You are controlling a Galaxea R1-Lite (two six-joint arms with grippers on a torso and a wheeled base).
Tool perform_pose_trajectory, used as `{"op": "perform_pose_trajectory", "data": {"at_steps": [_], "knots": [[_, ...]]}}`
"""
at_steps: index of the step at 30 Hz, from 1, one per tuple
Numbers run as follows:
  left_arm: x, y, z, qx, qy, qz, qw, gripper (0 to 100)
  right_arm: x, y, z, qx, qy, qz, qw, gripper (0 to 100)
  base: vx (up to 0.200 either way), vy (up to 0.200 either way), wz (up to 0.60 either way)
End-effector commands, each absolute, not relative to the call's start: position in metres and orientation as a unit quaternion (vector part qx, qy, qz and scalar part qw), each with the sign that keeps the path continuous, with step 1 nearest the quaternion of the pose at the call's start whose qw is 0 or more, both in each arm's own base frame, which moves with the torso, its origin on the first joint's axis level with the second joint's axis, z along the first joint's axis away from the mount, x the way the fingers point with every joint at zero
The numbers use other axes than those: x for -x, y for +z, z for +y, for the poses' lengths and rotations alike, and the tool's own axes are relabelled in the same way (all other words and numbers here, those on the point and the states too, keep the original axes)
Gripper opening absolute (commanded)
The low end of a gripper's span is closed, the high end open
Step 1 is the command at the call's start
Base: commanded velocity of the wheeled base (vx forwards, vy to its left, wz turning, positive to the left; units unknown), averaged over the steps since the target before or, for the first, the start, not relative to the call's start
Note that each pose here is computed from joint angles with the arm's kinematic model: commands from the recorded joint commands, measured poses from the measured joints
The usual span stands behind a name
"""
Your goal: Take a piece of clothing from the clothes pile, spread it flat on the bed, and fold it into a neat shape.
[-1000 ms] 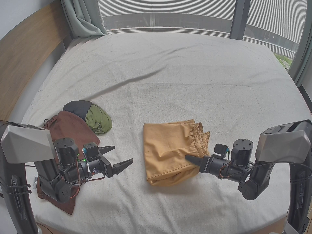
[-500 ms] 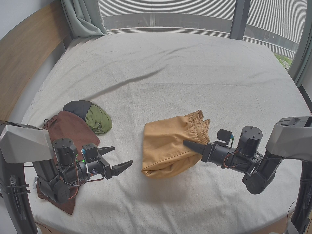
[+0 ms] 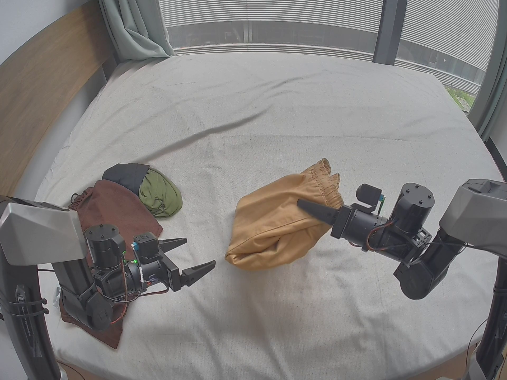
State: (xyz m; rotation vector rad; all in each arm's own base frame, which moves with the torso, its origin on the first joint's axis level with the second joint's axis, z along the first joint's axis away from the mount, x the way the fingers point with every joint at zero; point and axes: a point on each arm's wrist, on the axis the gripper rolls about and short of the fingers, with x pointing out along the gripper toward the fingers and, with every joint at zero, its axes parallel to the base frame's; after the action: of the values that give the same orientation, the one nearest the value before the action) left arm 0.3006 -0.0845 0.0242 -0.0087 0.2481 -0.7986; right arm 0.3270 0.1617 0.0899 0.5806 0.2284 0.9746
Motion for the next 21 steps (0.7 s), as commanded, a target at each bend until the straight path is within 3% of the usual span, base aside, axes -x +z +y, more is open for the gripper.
{"op": "perform_pose_trajectory", "data": {"at_steps": [1,12,21], "knots": [[-0.3,0.024,-0.085,0.004,-0.389,0.121,0.913,100,-0.34,0.108,0.163,-0.286,0.47,0.074,0.832,0,0.0,0.0,0.0],[-0.299,0.024,-0.086,0.002,-0.391,0.12,0.912,100,-0.385,0.116,0.158,-0.316,0.47,0.036,0.823,0,0.0,0.0,0.0],[-0.299,0.023,-0.087,0.002,-0.392,0.121,0.912,100,-0.426,0.054,0.164,-0.322,0.453,0.061,0.829,0,0.0,0.0,0.0]]}}
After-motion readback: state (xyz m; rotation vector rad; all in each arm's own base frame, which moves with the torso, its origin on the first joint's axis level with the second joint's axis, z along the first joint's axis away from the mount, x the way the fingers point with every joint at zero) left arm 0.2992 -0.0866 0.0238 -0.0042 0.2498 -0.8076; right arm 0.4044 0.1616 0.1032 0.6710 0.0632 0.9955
